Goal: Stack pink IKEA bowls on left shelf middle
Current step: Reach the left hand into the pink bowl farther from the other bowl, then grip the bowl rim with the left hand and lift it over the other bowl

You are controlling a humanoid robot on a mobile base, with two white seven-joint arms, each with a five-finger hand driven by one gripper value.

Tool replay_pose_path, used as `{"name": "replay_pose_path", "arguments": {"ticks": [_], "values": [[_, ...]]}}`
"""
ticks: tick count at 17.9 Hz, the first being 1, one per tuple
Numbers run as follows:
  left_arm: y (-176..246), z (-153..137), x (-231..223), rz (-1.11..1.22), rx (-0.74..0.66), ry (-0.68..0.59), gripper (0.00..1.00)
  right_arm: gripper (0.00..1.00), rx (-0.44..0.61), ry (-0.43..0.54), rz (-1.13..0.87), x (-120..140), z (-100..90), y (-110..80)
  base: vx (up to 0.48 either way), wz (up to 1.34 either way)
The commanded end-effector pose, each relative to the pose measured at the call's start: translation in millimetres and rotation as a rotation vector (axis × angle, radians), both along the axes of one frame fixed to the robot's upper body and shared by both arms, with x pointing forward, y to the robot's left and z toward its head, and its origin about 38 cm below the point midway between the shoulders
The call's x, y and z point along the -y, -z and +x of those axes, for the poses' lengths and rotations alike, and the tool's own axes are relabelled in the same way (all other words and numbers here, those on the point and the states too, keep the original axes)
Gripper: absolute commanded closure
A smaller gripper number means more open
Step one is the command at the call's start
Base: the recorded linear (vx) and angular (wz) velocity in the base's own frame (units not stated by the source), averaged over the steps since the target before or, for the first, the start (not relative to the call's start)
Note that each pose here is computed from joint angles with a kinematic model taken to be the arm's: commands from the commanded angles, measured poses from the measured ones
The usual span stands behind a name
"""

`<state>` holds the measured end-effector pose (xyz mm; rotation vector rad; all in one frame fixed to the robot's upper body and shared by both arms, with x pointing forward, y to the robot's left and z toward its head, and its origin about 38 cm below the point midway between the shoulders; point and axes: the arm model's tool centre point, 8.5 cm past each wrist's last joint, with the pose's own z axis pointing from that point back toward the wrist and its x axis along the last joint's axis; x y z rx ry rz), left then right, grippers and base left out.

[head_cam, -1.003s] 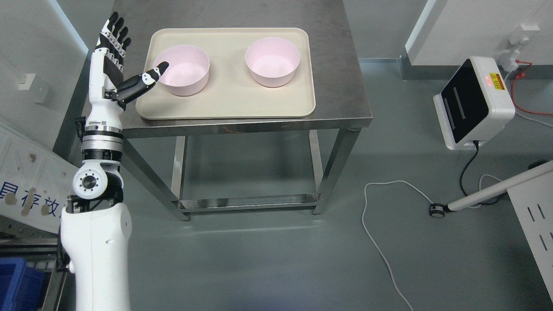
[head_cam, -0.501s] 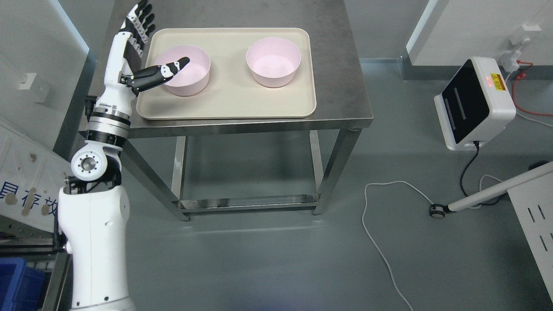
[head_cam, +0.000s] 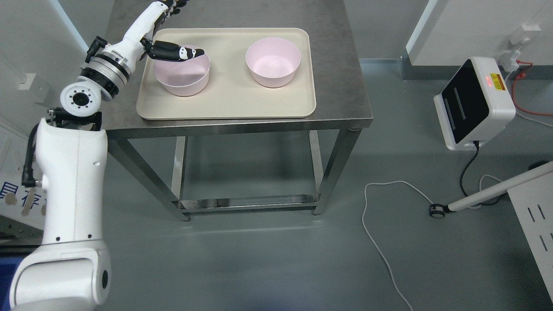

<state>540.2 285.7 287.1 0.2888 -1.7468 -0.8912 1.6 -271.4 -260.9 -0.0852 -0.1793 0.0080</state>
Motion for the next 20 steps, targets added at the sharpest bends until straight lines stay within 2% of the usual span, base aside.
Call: {"name": "replay_pose_path", "arguments": {"ticks": [1,6,9,12,20], "values": [[40,19,-38,0.187,-0.219,-0.053,0.14,0.0,0.0,0.0,-0.017,11,0.0,-1.1,0.0,0.0],[41,24,-27,0.184,-0.229,-0.037,0.29,0.0,0.0,0.002,-0.015,11,0.0,-1.1,0.0,0.0],[40,28,-17,0.213,-0.23,-0.016,0.34,0.0,0.0,0.002,-0.017,11,0.0,-1.1,0.0,0.0],[36,30,-5,0.222,-0.218,0.006,0.44,0.0,0.0,0.002,-0.017,11,0.0,-1.1,0.0,0.0],[36,35,26,0.35,-0.204,0.043,0.6,0.0,0.0,0.0,-0.017,11,0.0,-1.1,0.0,0.0]]}}
